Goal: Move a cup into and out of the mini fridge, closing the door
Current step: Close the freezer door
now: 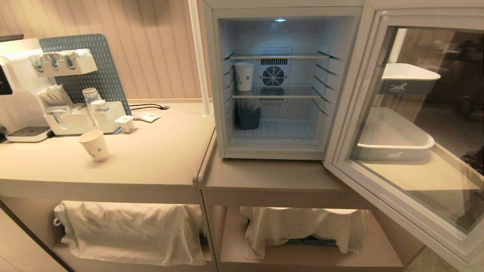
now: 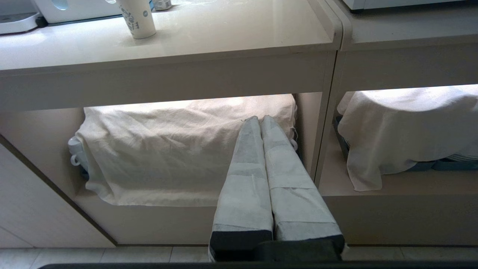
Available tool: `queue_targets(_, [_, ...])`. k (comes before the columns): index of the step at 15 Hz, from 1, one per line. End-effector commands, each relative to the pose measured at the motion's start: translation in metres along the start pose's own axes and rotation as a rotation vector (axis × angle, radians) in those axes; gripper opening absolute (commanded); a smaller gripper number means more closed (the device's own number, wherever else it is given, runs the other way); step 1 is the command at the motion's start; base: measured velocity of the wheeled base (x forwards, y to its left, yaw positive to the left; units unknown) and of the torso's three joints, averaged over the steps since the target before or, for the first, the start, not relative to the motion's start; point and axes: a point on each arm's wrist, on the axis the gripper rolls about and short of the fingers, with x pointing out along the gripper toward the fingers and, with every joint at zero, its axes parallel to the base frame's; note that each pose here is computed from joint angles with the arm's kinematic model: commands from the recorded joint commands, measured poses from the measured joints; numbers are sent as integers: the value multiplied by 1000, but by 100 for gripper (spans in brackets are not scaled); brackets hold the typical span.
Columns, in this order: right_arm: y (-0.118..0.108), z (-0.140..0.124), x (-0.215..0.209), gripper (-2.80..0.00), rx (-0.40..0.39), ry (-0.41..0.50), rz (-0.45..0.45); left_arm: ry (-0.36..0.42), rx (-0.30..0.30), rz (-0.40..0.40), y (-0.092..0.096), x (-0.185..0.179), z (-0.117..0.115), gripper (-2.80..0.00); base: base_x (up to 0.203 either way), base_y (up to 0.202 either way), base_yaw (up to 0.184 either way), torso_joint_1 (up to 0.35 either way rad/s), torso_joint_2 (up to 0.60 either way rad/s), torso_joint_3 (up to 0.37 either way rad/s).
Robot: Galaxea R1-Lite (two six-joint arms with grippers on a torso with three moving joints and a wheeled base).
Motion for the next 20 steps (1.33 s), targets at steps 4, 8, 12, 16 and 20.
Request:
queue_targets(4, [-23, 46, -8, -280, -102, 189, -350, 0, 0, 1, 0, 0, 0, -280, 0, 0, 0, 0, 0, 0])
queue_targets(8, [-24, 89, 14, -280, -75, 273, -489, 0, 0, 1, 0, 0, 0, -280, 0, 0, 0, 0, 0, 0])
queue_targets(12, [-20, 131, 59, -280, 41, 268, -727, 0, 0, 1, 0, 0, 0, -280, 0, 0, 0, 0, 0, 0])
queue_targets(16, [-28, 151, 82, -280, 42, 198, -868, 0, 0, 1, 0, 0, 0, -280, 0, 0, 0, 0, 0, 0])
queue_targets(20, [-33, 156, 92, -280, 63, 180, -932, 0, 0, 1, 0, 0, 0, -280, 0, 0, 0, 0, 0, 0])
